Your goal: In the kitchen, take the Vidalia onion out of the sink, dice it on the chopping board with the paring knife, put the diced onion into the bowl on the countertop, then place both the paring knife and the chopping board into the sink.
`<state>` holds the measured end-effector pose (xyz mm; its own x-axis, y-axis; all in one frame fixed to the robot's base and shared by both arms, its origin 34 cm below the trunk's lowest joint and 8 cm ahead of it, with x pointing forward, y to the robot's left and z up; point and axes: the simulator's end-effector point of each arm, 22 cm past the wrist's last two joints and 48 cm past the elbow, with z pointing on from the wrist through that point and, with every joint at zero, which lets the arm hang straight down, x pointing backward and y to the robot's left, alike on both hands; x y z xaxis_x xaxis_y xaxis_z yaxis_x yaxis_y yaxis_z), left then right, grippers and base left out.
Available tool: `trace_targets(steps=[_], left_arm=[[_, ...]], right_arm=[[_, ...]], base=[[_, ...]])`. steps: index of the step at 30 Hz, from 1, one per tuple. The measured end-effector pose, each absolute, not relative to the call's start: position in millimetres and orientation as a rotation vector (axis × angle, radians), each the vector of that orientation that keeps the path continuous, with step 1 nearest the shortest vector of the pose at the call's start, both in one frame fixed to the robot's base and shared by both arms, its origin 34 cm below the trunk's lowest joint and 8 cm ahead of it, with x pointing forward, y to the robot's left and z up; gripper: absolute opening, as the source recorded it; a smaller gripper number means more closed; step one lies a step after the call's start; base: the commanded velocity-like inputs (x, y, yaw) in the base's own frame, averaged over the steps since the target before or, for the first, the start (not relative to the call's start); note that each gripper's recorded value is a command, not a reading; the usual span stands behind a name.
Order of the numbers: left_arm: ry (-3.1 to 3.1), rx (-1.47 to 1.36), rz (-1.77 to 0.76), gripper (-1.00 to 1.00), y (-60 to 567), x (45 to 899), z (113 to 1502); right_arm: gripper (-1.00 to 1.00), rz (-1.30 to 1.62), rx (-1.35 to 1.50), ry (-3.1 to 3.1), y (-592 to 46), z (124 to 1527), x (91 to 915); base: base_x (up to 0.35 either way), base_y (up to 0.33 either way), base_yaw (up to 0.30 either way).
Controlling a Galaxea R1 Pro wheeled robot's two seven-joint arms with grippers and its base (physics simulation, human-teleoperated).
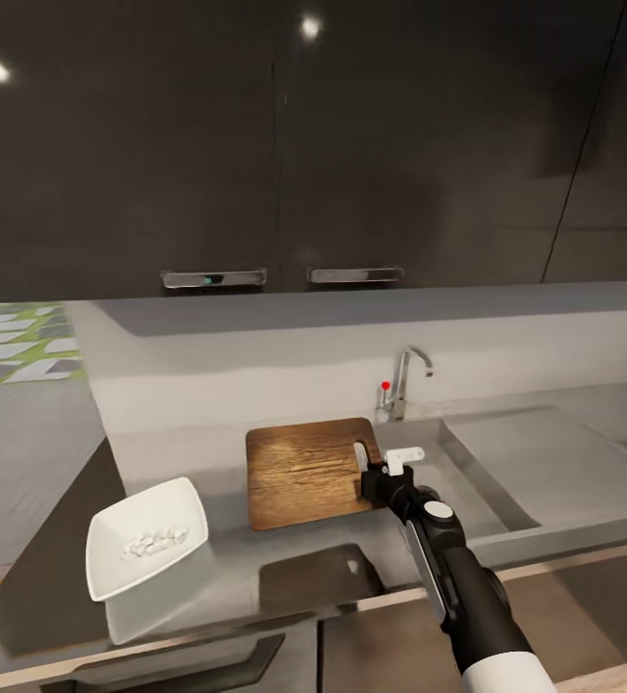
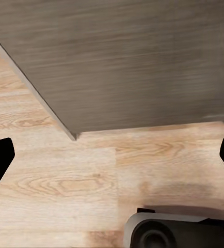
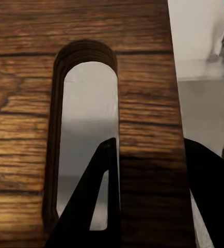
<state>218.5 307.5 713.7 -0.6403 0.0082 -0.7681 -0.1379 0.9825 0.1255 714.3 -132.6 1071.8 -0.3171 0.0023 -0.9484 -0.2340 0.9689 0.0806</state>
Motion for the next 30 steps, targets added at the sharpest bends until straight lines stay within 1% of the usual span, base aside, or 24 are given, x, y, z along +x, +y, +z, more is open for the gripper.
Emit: trace_targets(steps=[10, 18, 20, 25, 28, 30], left_arm=[[2.257, -0.089, 0.216, 1.0, 307.3, 218.5, 713.8], [2.256, -0.09, 0.216, 1.0, 307.4, 218.4, 713.9], [2.256, -0.089, 0.216, 1.0, 307.3, 218.4, 713.9], [2.256, -0.089, 0.216, 1.0, 307.3, 218.3, 713.9], [2.257, -0.089, 0.216, 1.0, 307.3, 218.3, 713.8], [2.257, -0.089, 0.216, 1.0, 307.3, 218.4, 713.7]], right_arm=[[-1.0, 0.241, -0.173, 1.884, -131.4, 1070.6, 713.8], [-1.0, 0.245, -0.173, 1.884, -129.7, 1071.1, 713.3], [-1.0, 0.252, -0.171, 1.885, -126.7, 1070.8, 713.0], [-1.0, 0.26, -0.17, 1.889, -121.9, 1069.1, 712.2], [-1.0, 0.25, -0.163, 1.896, -124.1, 1066.2, 712.6], [-1.0, 0.177, -0.118, 1.922, -139.8, 1055.3, 714.6]], base=[[0.007, -0.322, 0.0], [0.171, -0.262, 0.0], [0.214, -0.238, 0.039], [0.208, -0.228, 0.18], [0.059, -0.065, 0.053], [0.015, -0.017, 0.014]])
